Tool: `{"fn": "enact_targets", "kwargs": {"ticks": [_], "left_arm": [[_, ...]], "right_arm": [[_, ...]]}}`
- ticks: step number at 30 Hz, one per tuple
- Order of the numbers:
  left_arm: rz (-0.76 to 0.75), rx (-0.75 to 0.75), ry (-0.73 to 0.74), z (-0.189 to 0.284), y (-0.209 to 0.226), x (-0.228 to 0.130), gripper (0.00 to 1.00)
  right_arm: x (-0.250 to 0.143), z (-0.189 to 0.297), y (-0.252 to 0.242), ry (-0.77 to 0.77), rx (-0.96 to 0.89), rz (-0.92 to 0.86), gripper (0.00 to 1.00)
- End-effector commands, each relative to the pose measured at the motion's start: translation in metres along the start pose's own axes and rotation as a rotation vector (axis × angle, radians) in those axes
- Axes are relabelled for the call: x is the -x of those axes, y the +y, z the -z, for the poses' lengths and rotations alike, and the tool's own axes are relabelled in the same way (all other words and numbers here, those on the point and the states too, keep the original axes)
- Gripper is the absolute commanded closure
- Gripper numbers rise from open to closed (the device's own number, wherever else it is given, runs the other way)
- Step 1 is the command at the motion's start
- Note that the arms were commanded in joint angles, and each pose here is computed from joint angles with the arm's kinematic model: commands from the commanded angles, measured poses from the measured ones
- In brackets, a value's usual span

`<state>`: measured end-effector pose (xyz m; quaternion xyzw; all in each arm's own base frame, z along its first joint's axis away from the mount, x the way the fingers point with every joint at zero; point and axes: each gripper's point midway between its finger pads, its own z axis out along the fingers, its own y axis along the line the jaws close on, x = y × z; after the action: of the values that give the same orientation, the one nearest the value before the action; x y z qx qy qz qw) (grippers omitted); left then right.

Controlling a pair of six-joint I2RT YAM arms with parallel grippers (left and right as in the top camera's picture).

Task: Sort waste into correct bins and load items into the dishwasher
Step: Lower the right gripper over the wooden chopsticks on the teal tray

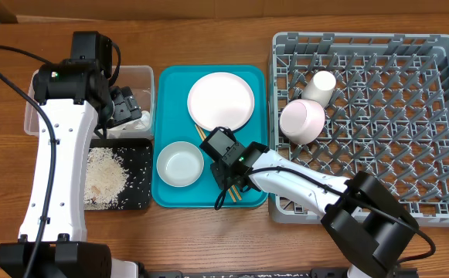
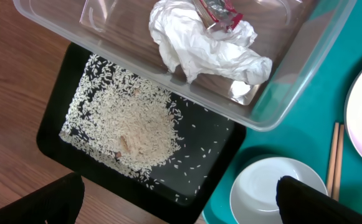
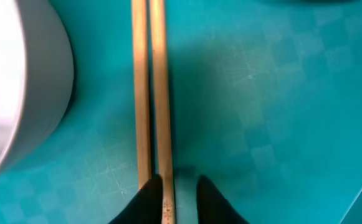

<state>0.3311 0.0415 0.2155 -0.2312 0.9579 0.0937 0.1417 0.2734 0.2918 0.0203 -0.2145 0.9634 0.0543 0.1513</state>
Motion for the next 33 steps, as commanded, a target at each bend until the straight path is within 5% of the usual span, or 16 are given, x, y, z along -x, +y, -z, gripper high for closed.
{"fn": "enact_targets", "kwargs": {"ticks": [1,33], "left_arm": [[0.009,0.006,-0.019,0.004,0.002,0.004,0.0],[0.009,0.006,-0.019,0.004,0.002,0.004,0.0]], "right_arm": [[-0.001,-0.002,-0.004,-0.002,-0.012,-0.001,0.76],[-0.006,-0.012,-0.017,-0.027,-0.074,0.051,0.76]]}}
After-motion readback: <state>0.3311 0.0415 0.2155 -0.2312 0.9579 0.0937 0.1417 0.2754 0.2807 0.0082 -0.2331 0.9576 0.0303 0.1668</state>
